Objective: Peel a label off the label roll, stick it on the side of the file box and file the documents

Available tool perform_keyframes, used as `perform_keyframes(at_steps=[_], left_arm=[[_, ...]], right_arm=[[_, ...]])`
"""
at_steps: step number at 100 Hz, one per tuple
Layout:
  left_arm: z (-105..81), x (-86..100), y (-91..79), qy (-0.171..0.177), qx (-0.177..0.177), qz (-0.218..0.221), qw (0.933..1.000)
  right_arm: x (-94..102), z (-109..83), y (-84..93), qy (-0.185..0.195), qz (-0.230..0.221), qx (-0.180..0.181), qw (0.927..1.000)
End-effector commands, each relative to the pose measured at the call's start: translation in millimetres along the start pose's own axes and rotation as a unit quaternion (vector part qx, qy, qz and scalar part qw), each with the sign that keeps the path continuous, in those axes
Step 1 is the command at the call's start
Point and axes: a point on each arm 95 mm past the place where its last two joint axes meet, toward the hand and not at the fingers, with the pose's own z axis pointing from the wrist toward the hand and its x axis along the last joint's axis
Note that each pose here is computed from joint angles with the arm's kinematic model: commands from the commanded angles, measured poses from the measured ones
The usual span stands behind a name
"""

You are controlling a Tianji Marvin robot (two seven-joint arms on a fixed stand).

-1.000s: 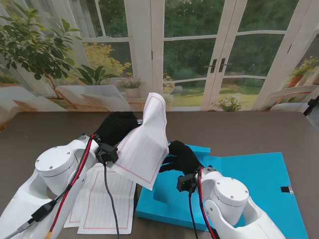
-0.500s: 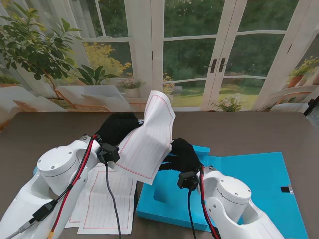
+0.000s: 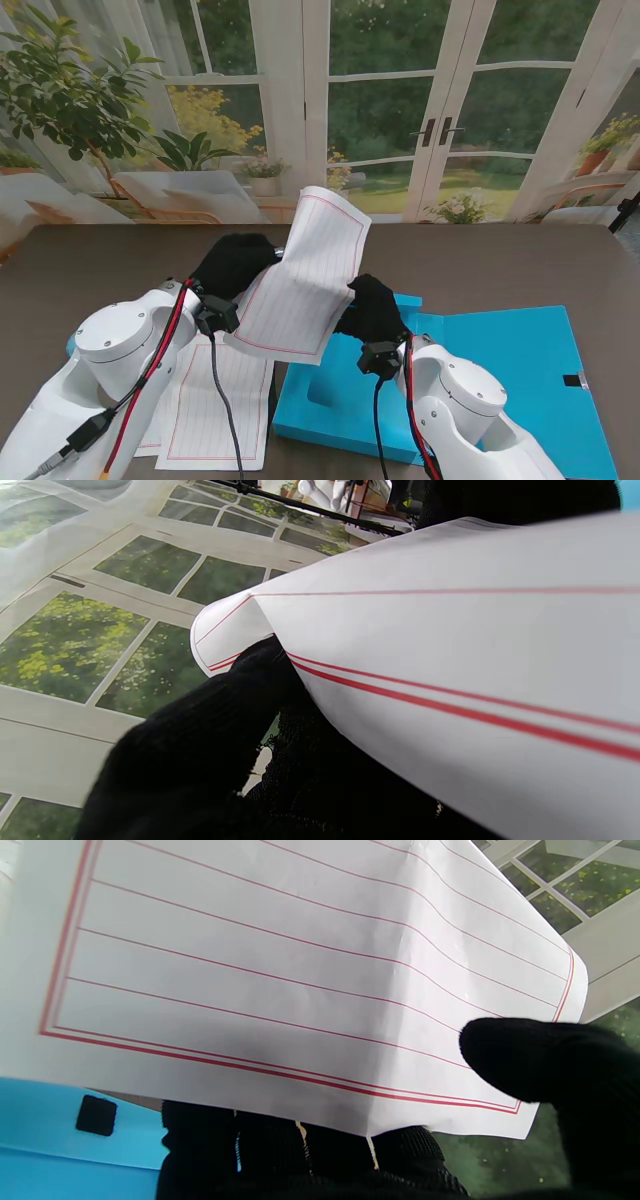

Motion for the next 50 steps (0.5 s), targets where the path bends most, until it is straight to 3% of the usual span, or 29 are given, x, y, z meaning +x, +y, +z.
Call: perform_keyframes(at_steps=[1,50], left_arm=[[-0.2,-6.0,0.9,-0.009,-0.004,-0.003,0.9999],[1.1,-22.0,-7.2,-0.036,0.017,0.002,0.9992]], right_arm=[[-3.0,-0.5,-2.5,-0.002,0.000,0.006,1.0000],[-5.7,4.2,0.6,0.028,-0.025,-0.004,0.9993]])
